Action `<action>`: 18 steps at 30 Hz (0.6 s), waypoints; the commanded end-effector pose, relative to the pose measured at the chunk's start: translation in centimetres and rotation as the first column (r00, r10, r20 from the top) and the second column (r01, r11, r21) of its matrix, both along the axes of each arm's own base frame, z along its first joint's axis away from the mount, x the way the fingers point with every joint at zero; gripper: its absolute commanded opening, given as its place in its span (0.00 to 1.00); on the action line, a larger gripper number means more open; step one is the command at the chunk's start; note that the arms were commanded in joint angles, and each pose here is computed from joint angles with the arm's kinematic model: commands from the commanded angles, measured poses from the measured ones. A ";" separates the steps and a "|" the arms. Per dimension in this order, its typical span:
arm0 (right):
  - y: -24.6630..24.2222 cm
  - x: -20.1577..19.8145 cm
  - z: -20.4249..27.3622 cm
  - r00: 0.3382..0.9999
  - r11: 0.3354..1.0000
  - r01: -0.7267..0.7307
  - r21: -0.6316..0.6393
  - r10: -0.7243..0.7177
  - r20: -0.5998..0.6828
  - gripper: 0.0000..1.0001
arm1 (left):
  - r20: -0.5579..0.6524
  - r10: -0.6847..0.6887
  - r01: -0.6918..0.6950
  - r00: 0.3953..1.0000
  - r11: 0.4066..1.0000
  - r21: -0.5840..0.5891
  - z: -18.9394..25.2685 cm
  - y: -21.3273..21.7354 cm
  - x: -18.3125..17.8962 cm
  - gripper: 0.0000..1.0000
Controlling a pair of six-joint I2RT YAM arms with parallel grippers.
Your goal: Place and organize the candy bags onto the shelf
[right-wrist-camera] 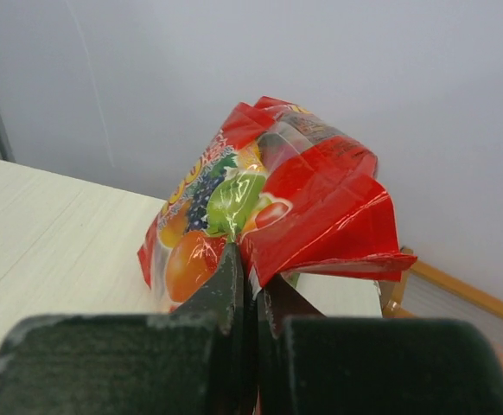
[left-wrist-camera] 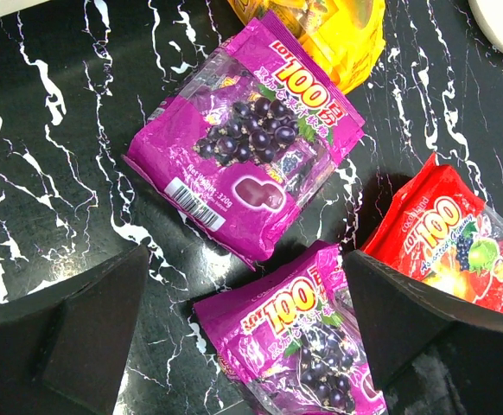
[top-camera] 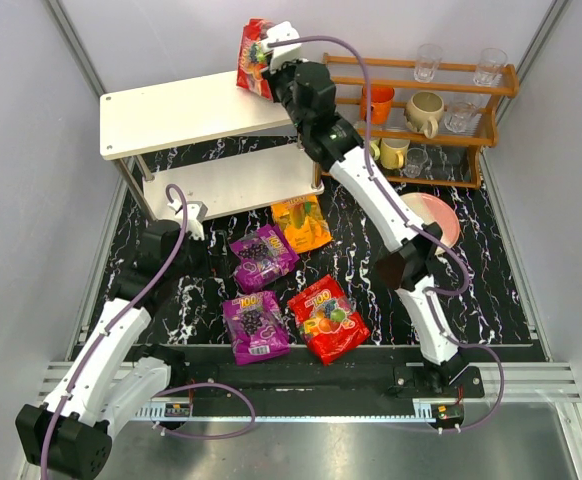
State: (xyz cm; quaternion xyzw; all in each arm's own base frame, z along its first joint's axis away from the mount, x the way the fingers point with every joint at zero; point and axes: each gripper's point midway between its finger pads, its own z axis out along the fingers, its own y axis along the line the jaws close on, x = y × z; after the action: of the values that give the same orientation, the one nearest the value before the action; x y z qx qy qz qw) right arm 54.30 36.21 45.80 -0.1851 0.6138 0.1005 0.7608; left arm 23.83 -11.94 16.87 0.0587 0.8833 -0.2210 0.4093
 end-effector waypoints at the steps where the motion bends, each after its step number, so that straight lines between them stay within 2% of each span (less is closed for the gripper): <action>1: 1.9 -3.5 5.1 0.975 0.994 0.035 -0.106 -0.011 0.223 0.00 | 0.057 -0.029 0.031 0.998 0.999 -0.024 2.0 -0.7 0.5 0.99; 4: 4.7 -4.7 3.9 0.966 0.976 0.021 -0.219 0.037 0.257 0.00 | 0.055 -0.025 0.027 0.998 0.999 -0.020 1.9 -0.6 0.5 0.99; 5: 5.8 -4.9 2.6 0.962 0.955 0.031 -0.296 0.052 0.269 0.00 | 0.057 -0.024 0.025 0.998 0.999 -0.020 2.0 -0.6 0.6 0.99; 7: 7.8 -6.2 2.2 0.948 0.938 0.044 -0.343 0.068 0.311 0.00 | 0.054 -0.024 0.025 0.998 0.999 -0.019 1.9 -0.6 0.6 0.99; 8: 8.6 -6.0 0.5 0.943 0.906 0.074 -0.418 0.072 0.324 0.00 | 0.052 -0.024 0.025 0.998 1.000 -0.019 1.8 -0.6 0.6 0.99; 12: 11.1 -6.9 -1.8 0.928 0.852 0.116 -0.510 0.091 0.362 0.00 | 0.046 -0.033 0.034 0.998 0.999 -0.021 1.7 -0.7 0.6 0.99; 15: 12.3 -7.9 -2.1 0.933 0.876 0.070 -0.477 0.111 0.342 0.40 | 0.042 -0.034 0.034 0.999 0.999 -0.019 1.6 -0.7 0.6 0.99; 16: 12.5 -8.1 -2.0 0.935 0.880 0.053 -0.472 0.123 0.333 0.71 | 0.039 -0.035 0.036 0.999 0.999 -0.019 1.5 -0.7 0.6 0.99; 18: 13.0 -9.2 -0.6 0.932 0.904 0.015 -0.428 0.142 0.333 0.76 | 0.037 -0.036 0.036 0.999 0.999 -0.017 1.4 -0.7 0.6 0.99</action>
State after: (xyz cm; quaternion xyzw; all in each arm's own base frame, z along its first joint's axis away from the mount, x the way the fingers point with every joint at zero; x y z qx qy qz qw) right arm 45.96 49.46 42.60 -0.4031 0.4788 -0.0570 0.7778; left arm 23.82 -12.11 16.56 0.0602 0.8860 -0.2239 0.4016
